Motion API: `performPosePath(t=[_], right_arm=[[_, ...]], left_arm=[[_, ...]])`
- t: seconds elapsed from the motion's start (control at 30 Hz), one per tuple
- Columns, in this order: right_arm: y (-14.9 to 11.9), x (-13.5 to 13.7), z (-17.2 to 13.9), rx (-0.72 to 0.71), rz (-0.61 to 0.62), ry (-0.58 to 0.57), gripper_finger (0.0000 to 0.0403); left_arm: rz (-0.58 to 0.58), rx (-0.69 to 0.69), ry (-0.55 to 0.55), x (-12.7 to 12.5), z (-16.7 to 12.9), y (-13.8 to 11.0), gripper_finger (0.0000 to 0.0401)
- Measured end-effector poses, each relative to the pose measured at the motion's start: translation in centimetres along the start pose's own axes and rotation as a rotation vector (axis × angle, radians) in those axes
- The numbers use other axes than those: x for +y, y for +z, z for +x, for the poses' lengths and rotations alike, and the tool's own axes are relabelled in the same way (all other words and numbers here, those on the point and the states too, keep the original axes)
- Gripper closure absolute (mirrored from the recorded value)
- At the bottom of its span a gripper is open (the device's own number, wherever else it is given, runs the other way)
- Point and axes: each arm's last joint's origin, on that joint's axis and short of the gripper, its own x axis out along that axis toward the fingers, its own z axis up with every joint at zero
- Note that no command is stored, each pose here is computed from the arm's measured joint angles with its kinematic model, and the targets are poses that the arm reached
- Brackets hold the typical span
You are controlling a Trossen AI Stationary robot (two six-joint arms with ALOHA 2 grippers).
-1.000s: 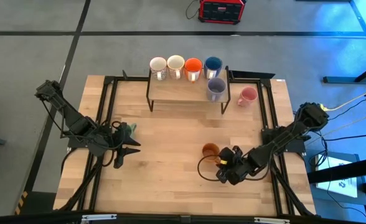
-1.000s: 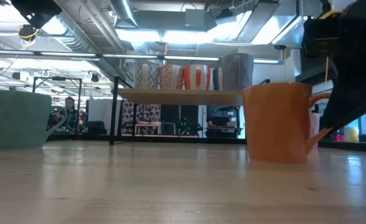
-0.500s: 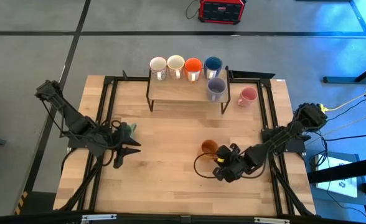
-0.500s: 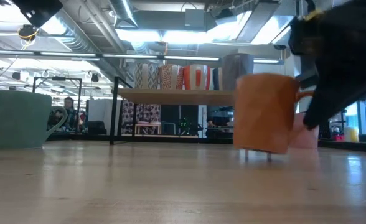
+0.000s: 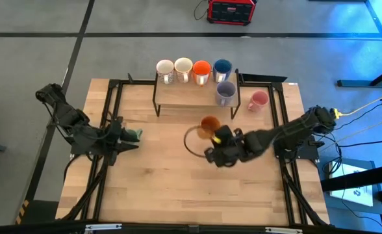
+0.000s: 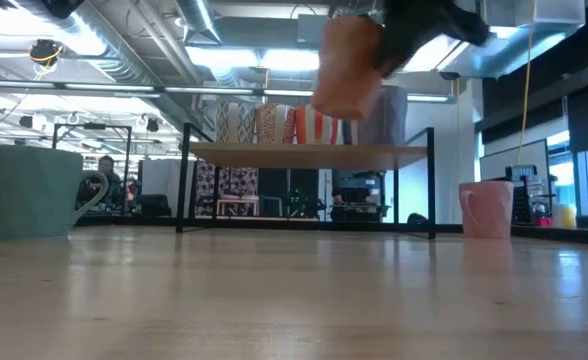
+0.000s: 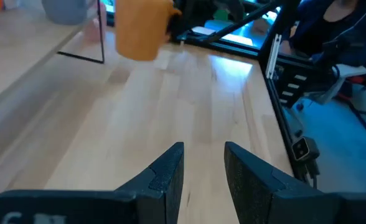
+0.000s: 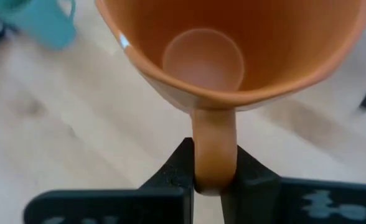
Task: Place coffee mugs
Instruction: Put the brown mug on the shelf
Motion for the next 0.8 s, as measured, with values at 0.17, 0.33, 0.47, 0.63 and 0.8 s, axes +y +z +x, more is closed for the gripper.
performPosePath(t=[0.17,0.33,0.47,0.63,0.8], right_arm=[[4.7,1.6,-0.2,-0.014,0.023,-0.058,0.0381],[8.6,2.0,0.6,0.042,0.059,-0.149,0.0381],[11.1,1.2,1.9,0.101,0.108,-0.206,0.0381],[12.9,-0.3,3.2,0.099,0.176,-0.241,0.0381],[14.4,-1.6,4.0,0.089,0.227,-0.273,0.0381]], left_arm=[[0.016,-0.003,0.041,0.6,-0.4,-0.2,0.0291],[0.024,-0.012,0.071,0.7,-0.4,-0.2,0.0291],[0.027,-0.015,0.082,0.7,-0.4,-0.2,0.0291],[0.025,-0.018,0.086,0.7,-0.3,-0.2,0.0291],[0.024,-0.018,0.086,0.7,-0.3,-0.2,0.0291]])
